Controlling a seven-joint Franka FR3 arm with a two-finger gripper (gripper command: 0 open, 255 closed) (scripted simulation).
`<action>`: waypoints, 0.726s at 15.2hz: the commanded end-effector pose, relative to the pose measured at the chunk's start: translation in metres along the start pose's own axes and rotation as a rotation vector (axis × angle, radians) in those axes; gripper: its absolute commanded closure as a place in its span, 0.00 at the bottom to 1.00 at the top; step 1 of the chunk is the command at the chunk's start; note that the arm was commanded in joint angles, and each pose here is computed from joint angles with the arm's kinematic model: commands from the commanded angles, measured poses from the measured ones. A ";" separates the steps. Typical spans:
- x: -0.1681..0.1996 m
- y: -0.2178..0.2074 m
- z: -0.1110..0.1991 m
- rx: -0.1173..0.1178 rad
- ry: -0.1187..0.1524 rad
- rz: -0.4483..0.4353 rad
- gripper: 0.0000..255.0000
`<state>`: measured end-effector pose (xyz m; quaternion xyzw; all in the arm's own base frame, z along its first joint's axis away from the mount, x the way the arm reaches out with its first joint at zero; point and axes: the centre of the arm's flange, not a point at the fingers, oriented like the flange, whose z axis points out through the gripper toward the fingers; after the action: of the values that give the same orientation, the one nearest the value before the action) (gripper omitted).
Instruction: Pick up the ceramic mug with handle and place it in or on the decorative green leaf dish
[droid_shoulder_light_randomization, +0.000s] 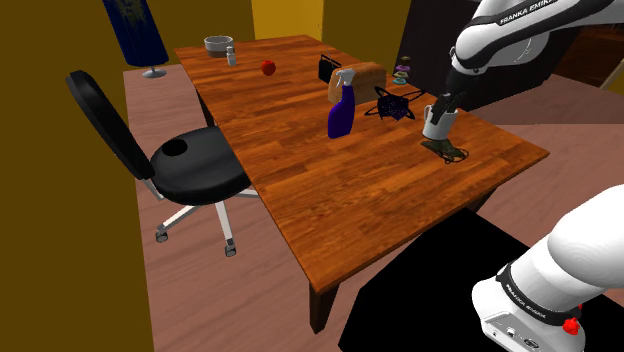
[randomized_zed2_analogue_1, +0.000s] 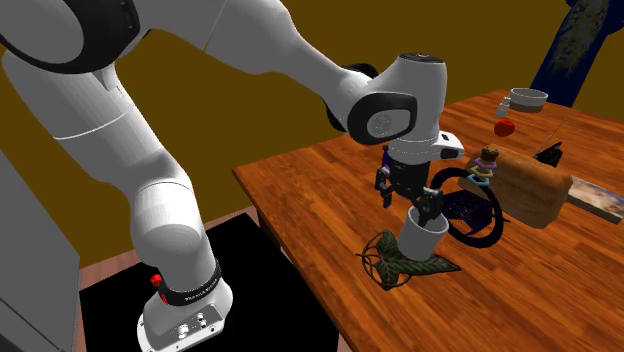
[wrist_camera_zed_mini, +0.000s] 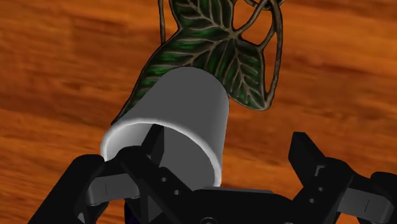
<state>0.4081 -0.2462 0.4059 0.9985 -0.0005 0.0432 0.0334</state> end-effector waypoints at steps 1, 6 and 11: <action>0.000 0.000 -0.020 0.000 0.000 0.000 0.00; 0.000 0.000 -0.044 0.000 0.000 0.000 0.00; 0.000 0.000 -0.044 0.000 0.000 0.000 0.00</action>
<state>0.4042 -0.2435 0.4491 0.9985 -0.0005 0.0430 0.0333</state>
